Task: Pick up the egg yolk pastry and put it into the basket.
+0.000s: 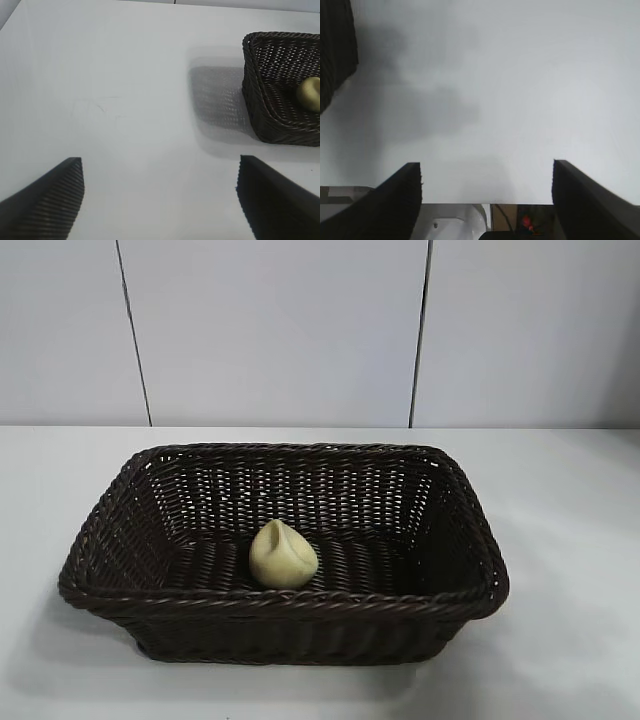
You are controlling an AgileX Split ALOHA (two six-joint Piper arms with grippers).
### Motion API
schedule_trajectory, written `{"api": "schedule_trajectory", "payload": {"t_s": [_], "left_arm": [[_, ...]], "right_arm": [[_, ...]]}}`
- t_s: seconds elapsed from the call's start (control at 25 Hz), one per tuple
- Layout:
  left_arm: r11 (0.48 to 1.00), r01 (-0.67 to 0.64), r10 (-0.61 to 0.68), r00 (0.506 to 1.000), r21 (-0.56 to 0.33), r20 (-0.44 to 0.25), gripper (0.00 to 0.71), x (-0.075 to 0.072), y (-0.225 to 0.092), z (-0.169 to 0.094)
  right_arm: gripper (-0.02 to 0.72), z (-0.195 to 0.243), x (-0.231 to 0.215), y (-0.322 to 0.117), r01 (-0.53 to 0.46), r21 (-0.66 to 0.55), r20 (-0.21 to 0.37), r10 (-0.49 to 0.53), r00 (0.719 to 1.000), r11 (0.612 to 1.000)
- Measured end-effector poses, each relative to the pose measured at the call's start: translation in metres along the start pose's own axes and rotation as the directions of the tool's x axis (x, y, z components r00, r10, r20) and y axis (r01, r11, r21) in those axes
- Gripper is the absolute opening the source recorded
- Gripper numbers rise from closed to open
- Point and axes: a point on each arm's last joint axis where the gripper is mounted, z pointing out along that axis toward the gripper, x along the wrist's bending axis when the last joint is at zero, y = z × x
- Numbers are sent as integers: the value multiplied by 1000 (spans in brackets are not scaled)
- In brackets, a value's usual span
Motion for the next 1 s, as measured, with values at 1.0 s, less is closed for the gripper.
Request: {"api": "schedule_trajectory", "payload": {"t_s": [1.0], "left_arm": [[1000,0,0,1000,0,0,605,0,0,0]], "right_arm": [[529,-26,-9,-149,-11,-651,-51,-29,998,759]]}}
